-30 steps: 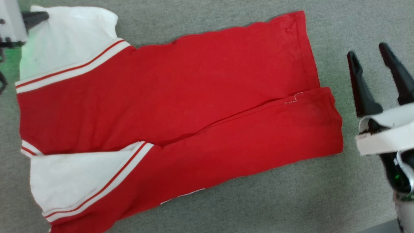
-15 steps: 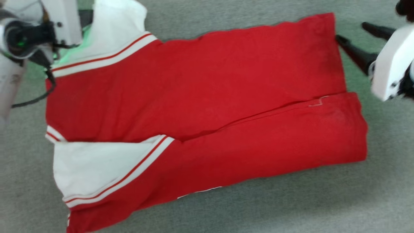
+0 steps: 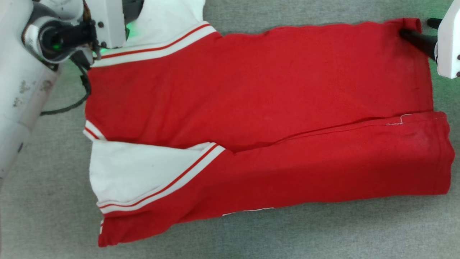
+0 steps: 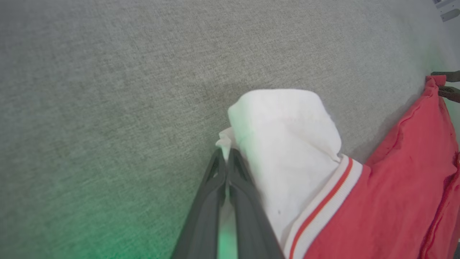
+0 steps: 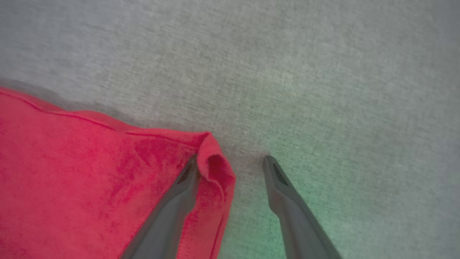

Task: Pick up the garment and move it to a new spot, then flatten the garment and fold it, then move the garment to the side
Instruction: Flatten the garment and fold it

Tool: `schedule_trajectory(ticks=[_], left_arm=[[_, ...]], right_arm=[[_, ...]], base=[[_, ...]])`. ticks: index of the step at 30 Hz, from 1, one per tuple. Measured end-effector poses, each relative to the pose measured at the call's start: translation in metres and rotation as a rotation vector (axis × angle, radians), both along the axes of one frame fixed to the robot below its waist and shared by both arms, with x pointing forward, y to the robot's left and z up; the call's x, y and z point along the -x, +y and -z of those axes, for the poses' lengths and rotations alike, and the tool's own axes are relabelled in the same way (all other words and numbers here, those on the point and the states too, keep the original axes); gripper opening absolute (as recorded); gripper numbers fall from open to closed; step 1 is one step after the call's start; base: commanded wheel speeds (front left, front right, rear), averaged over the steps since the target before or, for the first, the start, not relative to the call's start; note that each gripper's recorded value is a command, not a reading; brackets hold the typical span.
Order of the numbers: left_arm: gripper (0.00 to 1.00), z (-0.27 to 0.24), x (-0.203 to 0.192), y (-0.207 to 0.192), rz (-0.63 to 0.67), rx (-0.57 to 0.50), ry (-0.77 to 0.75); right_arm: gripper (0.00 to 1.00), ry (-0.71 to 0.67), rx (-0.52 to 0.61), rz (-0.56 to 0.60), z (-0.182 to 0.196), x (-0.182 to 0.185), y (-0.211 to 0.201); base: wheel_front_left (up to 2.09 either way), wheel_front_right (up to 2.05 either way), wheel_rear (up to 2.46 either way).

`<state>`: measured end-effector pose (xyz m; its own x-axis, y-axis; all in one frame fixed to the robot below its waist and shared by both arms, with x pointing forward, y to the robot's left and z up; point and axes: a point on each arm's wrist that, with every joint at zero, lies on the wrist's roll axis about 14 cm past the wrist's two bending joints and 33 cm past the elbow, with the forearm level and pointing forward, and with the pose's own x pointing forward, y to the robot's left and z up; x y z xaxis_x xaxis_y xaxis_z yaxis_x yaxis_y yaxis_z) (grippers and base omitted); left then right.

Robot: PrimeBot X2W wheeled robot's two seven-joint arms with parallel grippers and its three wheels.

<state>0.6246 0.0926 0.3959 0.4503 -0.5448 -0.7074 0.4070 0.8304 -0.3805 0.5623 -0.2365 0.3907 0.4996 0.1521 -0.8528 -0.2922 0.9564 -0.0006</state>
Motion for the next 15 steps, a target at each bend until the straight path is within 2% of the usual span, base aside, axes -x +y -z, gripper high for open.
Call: schedule_trajectory(ticks=[6,15], left_arm=[[0.0,-0.017,0.006,-0.002,-0.032,0.062,-0.068],[0.0,-0.087,0.043,-0.002,-0.009,0.156,-0.198]], right_arm=[[0.0,-0.074,-0.045,-0.019,-0.008,-0.005,0.012],[0.0,-0.176,-0.086,-0.073,-0.041,0.028,0.016]], base=[[0.0,0.0,0.0],[0.0,0.0,0.0]])
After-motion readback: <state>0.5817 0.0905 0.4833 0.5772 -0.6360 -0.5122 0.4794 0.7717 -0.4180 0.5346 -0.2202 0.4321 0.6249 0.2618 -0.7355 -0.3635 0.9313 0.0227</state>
